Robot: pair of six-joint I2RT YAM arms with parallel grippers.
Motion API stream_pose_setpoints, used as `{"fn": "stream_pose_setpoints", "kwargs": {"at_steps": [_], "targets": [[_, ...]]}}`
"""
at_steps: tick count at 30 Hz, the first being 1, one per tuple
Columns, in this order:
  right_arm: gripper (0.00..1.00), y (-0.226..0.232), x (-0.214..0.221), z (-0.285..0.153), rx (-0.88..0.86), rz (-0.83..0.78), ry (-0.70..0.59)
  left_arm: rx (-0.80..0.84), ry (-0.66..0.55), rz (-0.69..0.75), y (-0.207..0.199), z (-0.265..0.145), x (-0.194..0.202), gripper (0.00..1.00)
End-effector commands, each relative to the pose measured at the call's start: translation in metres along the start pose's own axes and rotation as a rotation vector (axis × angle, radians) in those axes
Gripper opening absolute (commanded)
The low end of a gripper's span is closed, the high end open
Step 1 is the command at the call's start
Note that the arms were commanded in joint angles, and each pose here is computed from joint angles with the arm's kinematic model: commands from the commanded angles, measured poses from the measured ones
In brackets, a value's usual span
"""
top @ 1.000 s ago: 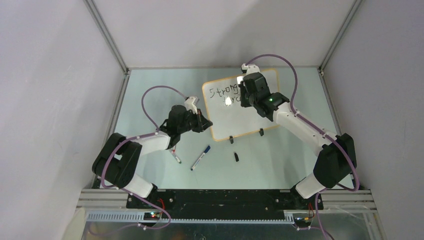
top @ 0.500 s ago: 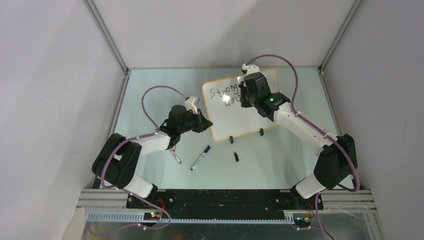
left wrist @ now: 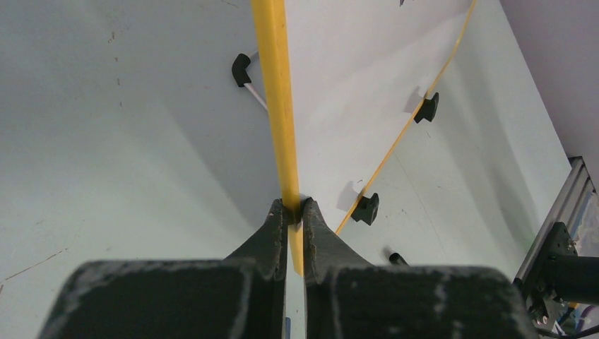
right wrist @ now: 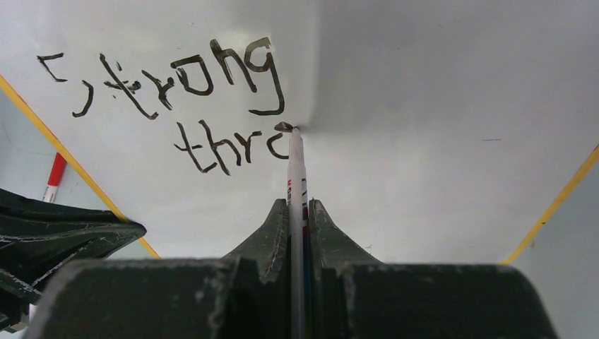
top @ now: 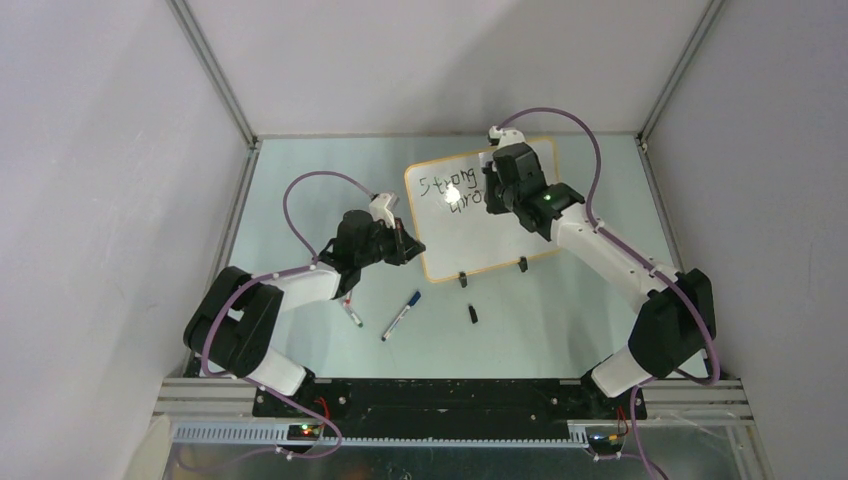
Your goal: Write a sentence on the whiteboard
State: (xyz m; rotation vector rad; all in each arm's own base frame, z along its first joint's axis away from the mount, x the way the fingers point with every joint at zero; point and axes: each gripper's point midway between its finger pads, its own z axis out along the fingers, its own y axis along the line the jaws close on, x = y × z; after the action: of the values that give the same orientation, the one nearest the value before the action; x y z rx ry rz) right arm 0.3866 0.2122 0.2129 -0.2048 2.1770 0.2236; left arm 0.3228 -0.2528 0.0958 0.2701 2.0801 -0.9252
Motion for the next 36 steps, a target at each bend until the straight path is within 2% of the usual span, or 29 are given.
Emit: {"fn": "stream_pose_setpoints", "kwargs": {"at_steps": [1,7,16,36], "targets": [[0.0,0.003,-0.034,-0.022,-0.04,0.025,-0.092,-0.01,-0.007,0.055,-0.003,0.0,-0.007,0.0],[0.0,0.013,-0.037,-0.033,-0.116,0.03,-0.109,-0.011,-0.009,0.057,-0.003,-0.001,-0.008,0.0],[0.0,-0.006,-0.039,-0.032,-0.064,0.063,-0.114,-0.009,-0.008,0.057,-0.004,-0.001,-0.007,0.0],[0.0,-0.01,-0.025,-0.007,-0.029,0.053,-0.068,-0.008,-0.007,0.056,-0.004,-0.001,-0.007,0.0]]}}
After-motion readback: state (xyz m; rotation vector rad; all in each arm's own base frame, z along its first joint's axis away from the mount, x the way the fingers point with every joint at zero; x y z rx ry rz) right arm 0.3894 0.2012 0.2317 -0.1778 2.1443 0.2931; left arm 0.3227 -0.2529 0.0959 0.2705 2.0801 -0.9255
